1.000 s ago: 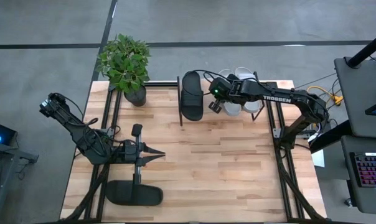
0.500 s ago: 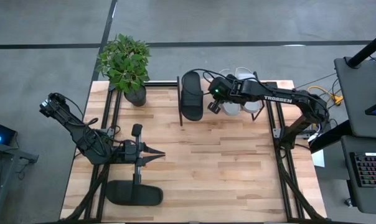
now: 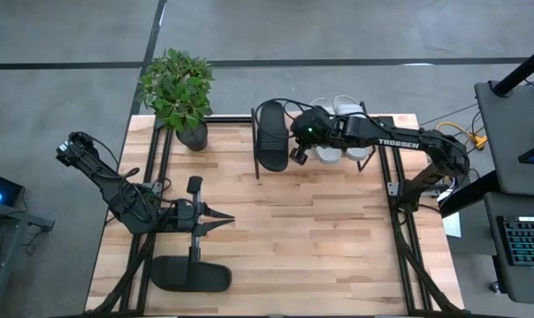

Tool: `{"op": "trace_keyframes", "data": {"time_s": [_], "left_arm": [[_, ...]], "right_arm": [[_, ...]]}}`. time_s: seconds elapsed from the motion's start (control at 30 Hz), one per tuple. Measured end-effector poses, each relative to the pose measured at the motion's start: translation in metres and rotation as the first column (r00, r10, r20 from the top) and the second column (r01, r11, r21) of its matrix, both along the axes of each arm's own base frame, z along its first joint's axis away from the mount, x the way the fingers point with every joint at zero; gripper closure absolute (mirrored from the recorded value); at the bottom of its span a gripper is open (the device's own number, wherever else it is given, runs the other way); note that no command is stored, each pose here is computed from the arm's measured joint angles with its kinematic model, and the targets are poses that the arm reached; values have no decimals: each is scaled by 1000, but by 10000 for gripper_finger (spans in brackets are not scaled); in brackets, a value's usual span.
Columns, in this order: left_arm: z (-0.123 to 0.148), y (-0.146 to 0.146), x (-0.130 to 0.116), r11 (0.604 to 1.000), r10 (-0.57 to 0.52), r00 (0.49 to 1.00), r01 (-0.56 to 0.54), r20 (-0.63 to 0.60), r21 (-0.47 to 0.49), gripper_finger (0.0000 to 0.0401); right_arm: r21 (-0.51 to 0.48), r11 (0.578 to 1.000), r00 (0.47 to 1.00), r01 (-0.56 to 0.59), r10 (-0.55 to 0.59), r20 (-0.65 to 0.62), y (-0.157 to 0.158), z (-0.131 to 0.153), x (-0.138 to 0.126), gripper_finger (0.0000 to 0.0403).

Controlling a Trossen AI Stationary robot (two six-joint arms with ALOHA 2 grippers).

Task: Pick and place slides into the shelf
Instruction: Adjust the slides on the shelf

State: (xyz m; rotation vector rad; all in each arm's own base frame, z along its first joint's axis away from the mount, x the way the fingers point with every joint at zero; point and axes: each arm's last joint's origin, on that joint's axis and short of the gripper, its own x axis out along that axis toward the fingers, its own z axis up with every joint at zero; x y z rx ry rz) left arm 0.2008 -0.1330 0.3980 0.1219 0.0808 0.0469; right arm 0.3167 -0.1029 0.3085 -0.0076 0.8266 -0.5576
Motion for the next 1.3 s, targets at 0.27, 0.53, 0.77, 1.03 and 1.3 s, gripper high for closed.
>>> {"op": "trace_keyframes", "data": {"time_s": [0.27,0.53,0.77,1.03,1.3], "left_arm": [[-2,0,0,1000,0,1000,0,-4,2,397],[-6,-1,1,1000,0,1000,0,-15,9,397],[-10,-1,1,1000,0,1000,0,-22,15,397],[-10,-1,1,1000,0,1000,0,-21,15,397],[-10,-1,1,1000,2,1000,-2,-22,-5,397]], "right_arm": [[-31,999,999,32,-32,9,-6,-7,8,394],[-18,996,996,83,-82,22,-17,-7,4,394],[4,996,995,89,-89,55,-19,-7,6,394],[39,998,994,53,-56,94,-20,-11,14,394],[18,1000,997,20,-21,75,-20,-12,16,394]]}}
